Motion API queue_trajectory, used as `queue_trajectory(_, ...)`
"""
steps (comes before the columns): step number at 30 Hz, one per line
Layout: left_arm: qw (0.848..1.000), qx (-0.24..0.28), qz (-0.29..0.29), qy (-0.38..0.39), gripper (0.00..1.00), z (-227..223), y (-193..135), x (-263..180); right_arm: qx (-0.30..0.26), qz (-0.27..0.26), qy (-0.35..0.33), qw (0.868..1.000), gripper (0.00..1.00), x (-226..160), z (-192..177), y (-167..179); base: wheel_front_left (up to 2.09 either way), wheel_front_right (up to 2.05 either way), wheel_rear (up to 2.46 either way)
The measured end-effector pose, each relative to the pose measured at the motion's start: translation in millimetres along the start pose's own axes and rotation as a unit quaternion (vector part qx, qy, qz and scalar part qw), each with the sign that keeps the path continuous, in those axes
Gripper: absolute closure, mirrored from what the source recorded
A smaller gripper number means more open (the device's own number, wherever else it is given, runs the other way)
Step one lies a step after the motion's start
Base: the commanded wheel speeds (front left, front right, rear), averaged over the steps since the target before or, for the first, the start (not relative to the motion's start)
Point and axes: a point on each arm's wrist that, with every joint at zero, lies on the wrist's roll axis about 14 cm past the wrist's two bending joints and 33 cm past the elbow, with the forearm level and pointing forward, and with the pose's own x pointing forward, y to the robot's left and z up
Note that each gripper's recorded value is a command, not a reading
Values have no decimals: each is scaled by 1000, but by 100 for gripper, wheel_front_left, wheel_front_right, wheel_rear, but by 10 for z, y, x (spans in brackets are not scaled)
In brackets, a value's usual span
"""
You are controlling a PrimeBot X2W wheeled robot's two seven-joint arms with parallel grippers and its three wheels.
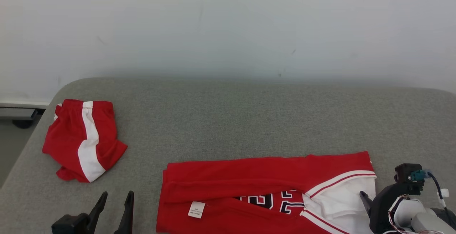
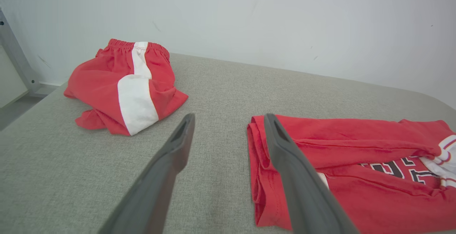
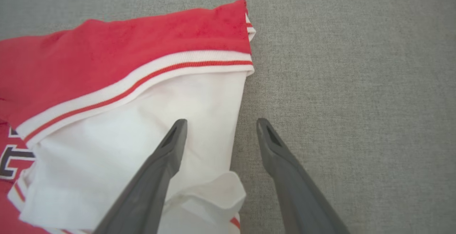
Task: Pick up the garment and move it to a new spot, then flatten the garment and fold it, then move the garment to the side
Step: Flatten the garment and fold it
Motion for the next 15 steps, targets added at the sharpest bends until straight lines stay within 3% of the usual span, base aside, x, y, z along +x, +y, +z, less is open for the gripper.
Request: queue_trajectory(15,1000,5,27,-1,0,-11,142,-54,2,2,150,989,0,201,-382,156,0,0,0)
